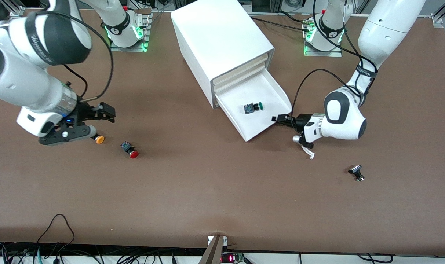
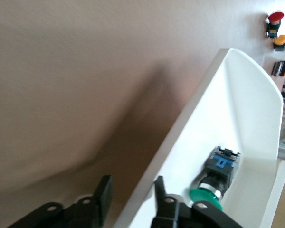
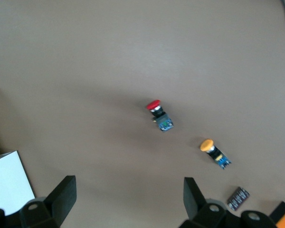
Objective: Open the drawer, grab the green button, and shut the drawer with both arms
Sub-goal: 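Retract the left gripper while the right gripper reaches over the drawer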
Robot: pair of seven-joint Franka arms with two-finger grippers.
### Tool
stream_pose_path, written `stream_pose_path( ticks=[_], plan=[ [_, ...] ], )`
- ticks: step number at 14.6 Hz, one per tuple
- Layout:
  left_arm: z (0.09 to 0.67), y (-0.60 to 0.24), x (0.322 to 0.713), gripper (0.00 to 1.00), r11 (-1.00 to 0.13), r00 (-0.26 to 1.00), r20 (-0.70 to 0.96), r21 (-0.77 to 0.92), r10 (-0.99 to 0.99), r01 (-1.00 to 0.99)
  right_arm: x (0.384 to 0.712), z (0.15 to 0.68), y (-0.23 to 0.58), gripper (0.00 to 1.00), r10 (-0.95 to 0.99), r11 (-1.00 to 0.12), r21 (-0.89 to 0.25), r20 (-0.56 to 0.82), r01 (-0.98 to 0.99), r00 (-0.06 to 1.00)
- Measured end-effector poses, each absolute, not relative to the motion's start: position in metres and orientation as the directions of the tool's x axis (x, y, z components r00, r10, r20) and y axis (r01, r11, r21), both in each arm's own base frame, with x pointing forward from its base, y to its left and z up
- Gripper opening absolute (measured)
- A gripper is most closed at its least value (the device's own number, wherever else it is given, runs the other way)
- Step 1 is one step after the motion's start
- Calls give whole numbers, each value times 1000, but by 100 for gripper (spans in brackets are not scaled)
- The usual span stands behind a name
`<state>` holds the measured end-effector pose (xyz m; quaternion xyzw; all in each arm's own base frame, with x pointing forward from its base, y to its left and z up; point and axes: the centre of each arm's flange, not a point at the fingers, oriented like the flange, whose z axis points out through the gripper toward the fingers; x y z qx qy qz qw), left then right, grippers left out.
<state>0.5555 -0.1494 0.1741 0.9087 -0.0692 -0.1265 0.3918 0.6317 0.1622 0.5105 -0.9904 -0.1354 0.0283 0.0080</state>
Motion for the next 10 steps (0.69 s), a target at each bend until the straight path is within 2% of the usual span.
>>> stream_pose_path(
  ticks=[5,6,8,10],
  plan=[
    [241,-88,593,96,-718,992,-35,693,-118,-62,614,509,239,100,461,-887,-38,-10,461,887],
    [263,-60,600,100,-724,997,2,687,-73,-55,607,510,264,100,497,-867,-40,13,497,867],
    [305,-19,606,100,-743,997,71,667,-22,-63,589,506,321,100,571,-819,-37,60,573,819],
    [347,2,604,100,-806,988,133,575,-78,-141,573,494,373,100,639,-765,-32,92,644,764]
  ],
)
